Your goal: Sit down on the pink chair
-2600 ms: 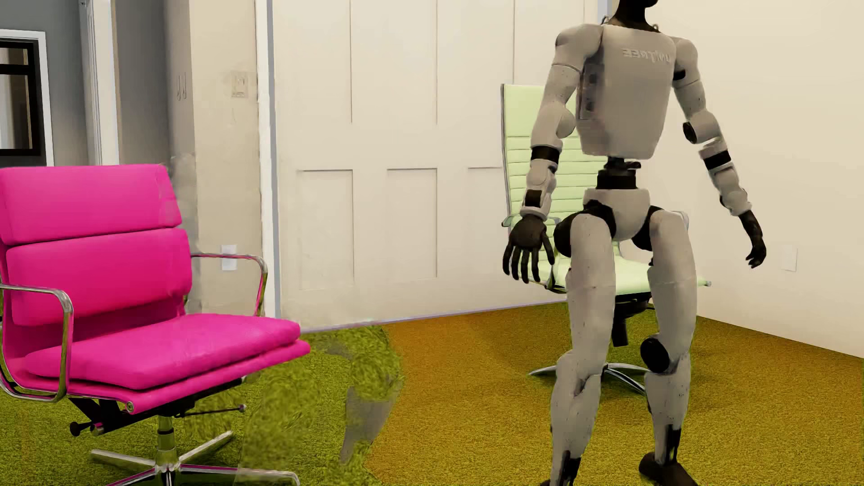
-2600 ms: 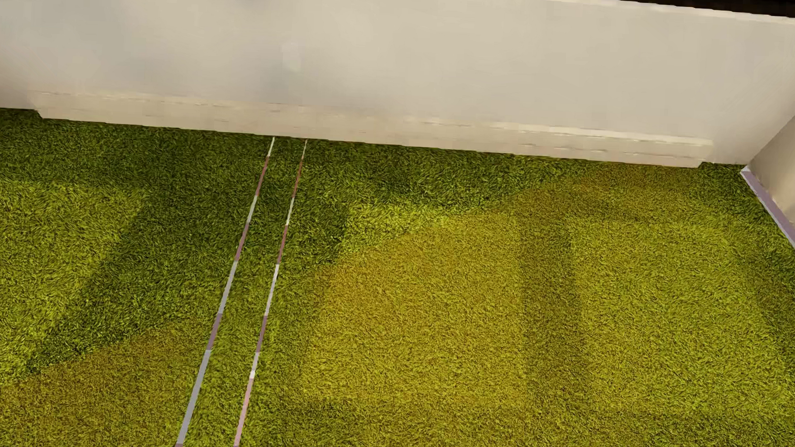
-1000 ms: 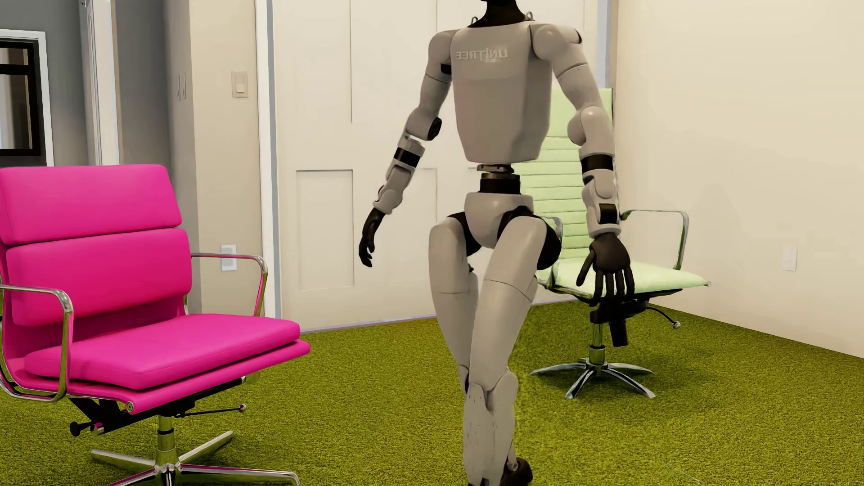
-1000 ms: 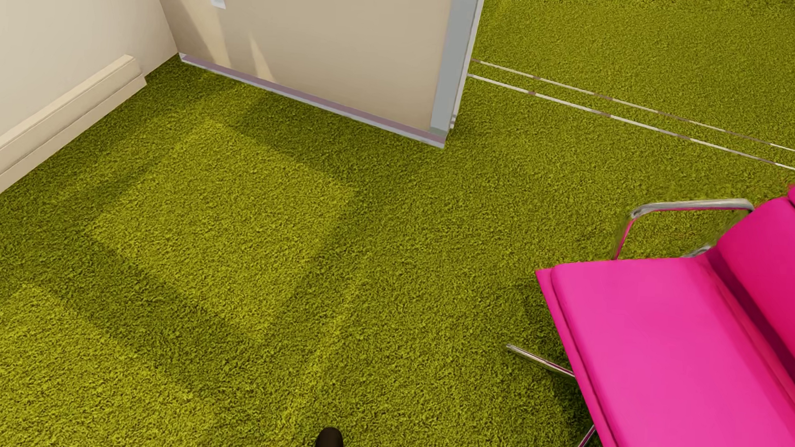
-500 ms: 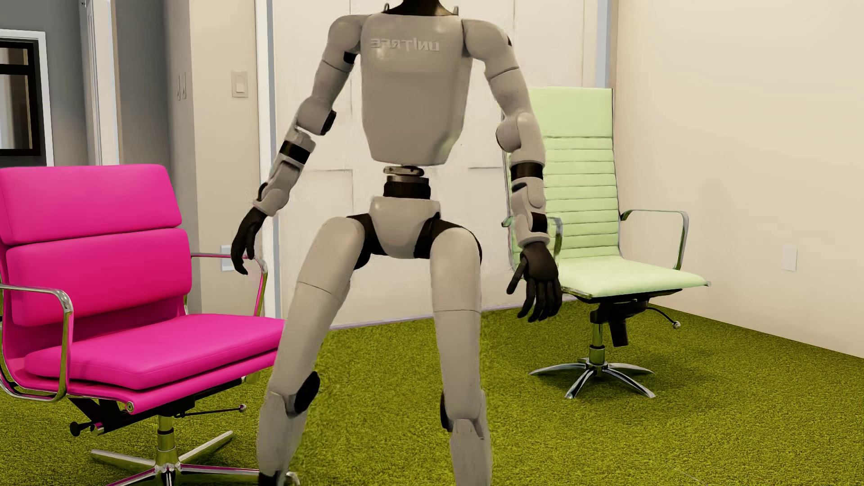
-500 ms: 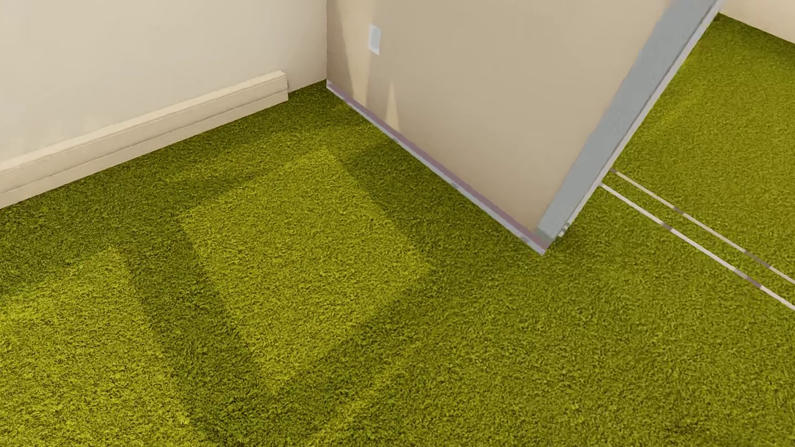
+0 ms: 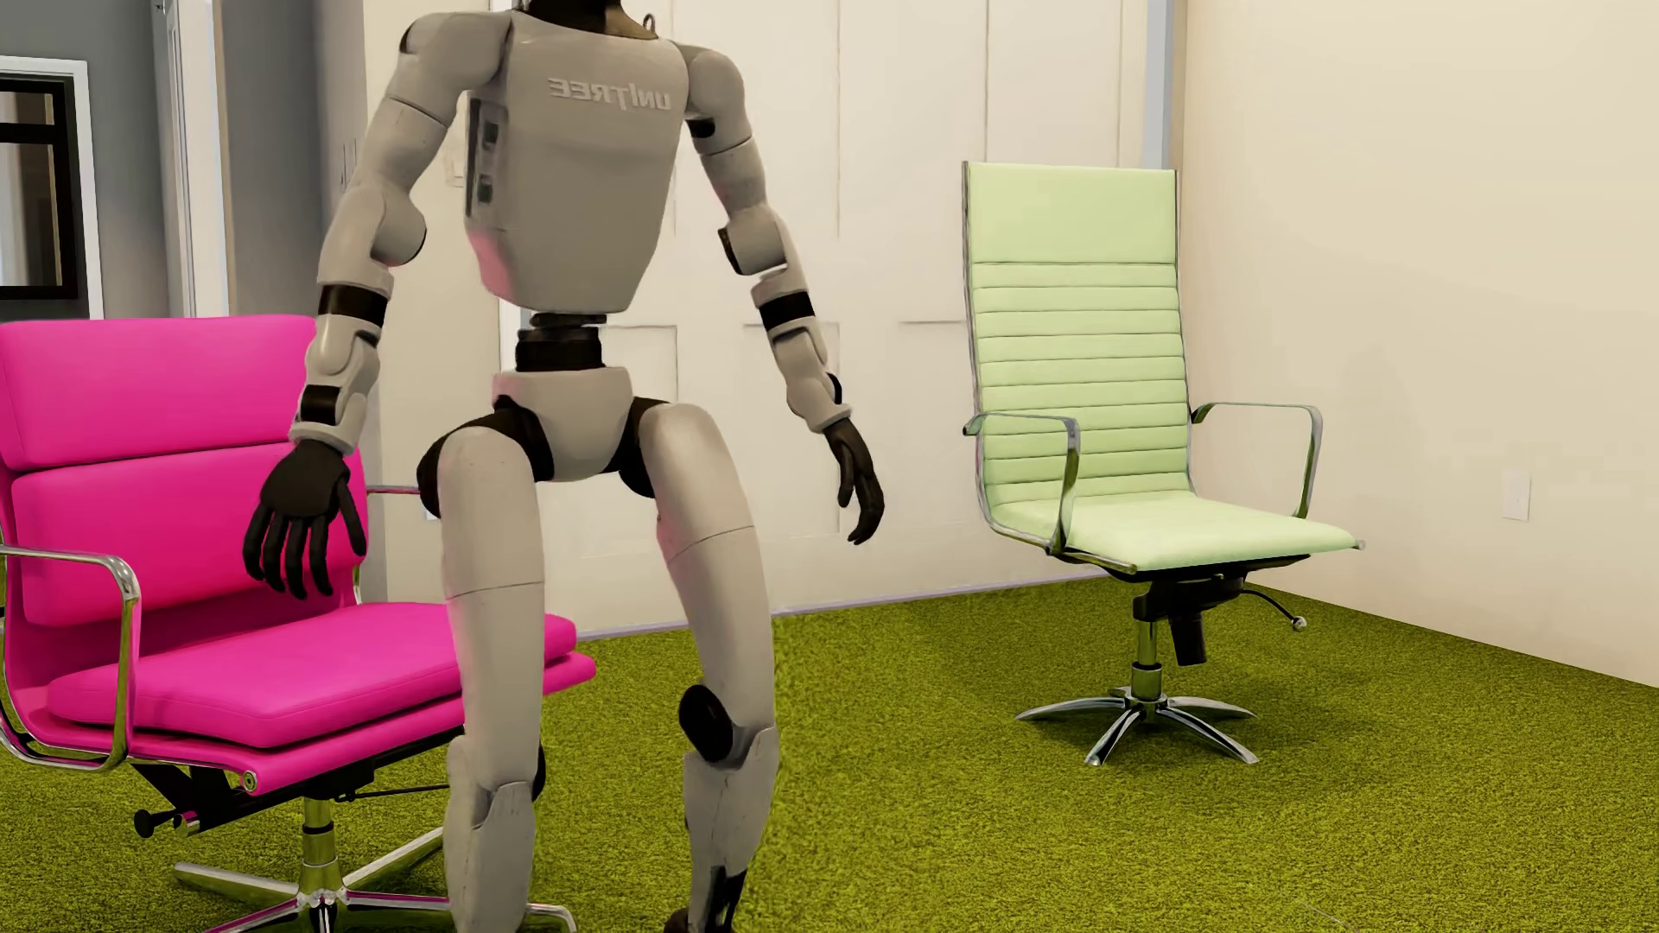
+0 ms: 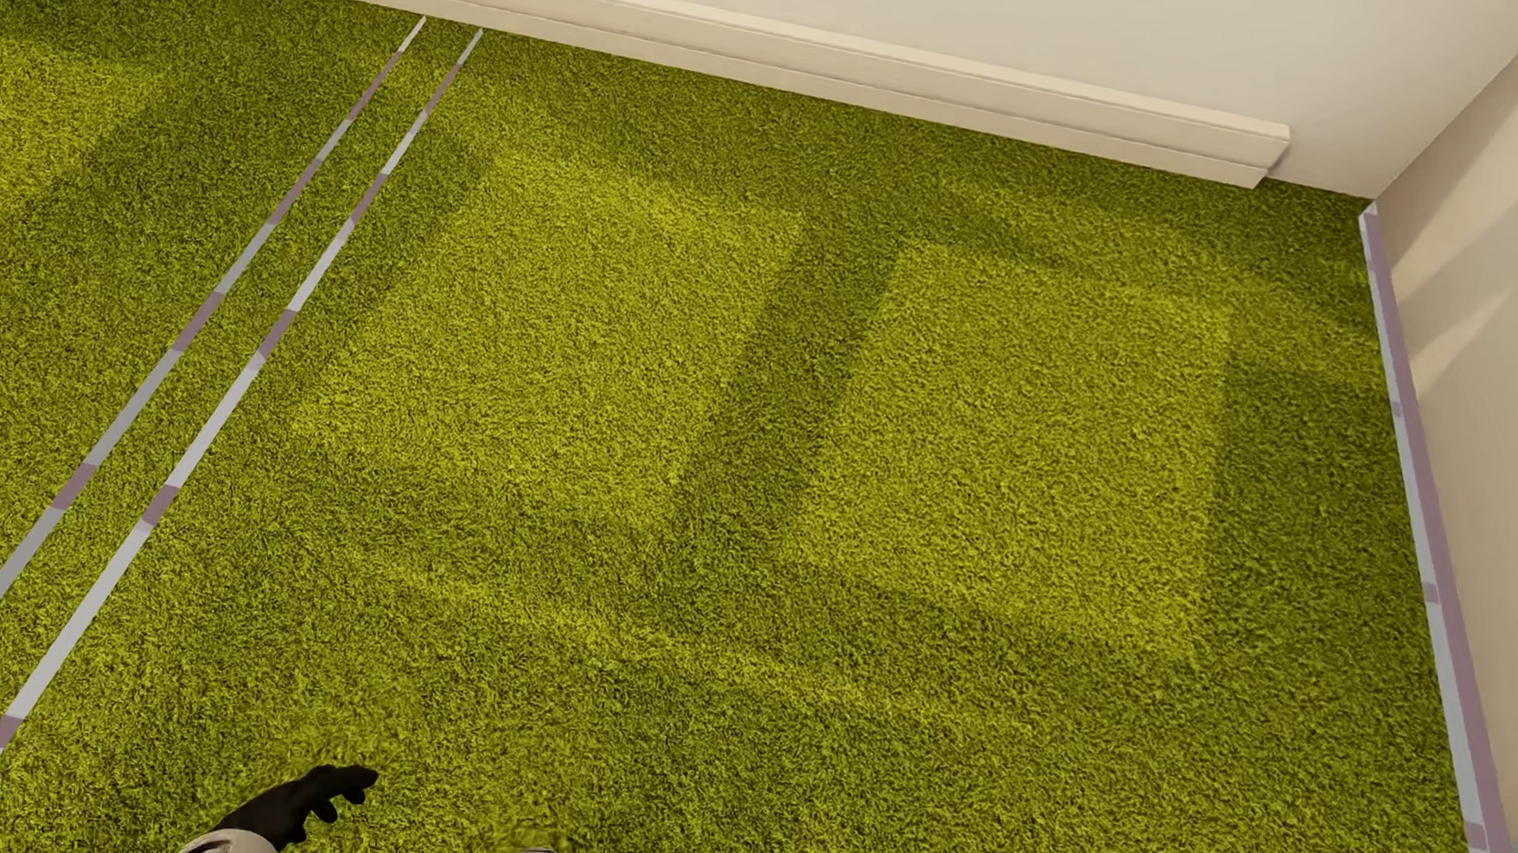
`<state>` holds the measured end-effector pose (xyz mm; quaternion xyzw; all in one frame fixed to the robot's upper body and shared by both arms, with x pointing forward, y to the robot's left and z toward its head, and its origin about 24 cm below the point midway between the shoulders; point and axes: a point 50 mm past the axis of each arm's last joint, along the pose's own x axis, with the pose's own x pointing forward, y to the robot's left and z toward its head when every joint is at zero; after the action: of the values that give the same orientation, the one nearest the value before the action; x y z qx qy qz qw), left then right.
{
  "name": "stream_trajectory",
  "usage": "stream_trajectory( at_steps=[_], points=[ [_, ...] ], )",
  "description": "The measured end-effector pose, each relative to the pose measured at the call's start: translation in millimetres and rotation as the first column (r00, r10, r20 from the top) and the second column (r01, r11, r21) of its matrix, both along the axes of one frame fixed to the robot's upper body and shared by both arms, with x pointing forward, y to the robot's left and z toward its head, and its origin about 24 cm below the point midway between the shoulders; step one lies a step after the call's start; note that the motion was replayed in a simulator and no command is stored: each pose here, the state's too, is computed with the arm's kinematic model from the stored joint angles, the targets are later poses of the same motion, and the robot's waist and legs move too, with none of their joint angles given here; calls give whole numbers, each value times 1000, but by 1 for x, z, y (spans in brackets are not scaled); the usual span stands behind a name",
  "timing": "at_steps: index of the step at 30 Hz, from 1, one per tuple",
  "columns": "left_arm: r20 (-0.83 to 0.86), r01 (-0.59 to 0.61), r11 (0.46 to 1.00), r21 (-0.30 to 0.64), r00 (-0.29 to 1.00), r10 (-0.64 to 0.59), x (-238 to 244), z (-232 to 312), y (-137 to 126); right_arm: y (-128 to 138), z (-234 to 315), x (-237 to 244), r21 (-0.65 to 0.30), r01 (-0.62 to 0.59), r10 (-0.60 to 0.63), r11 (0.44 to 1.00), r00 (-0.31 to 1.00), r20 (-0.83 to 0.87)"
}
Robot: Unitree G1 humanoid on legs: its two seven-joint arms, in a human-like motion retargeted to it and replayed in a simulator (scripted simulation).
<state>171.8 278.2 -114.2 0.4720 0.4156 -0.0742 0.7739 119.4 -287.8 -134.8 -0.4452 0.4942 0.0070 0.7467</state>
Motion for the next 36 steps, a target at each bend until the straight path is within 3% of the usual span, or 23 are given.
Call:
stream_trajectory(
  at_steps=[5,11,19,24,25,36],
  points=[
    [18,7,1000,22,1000,-7,13,7,4,13,-1,14,33,-30,29,999,999,16],
    [38,39,999,16,998,-40,25,10,-6,10,6,26,17,-45,44,999,996,74],
    [151,110,992,63,982,-118,65,36,-9,22,26,77,-3,-172,171,985,973,155],
    [297,192,979,76,933,-206,111,68,-29,35,55,128,-43,-271,272,962,922,274],
    [294,152,988,39,943,-157,112,68,-30,32,58,128,-37,-210,211,977,932,296],
    [487,275,959,61,831,-269,172,125,-77,53,123,203,-153,-302,338,941,811,478]
  ],
)
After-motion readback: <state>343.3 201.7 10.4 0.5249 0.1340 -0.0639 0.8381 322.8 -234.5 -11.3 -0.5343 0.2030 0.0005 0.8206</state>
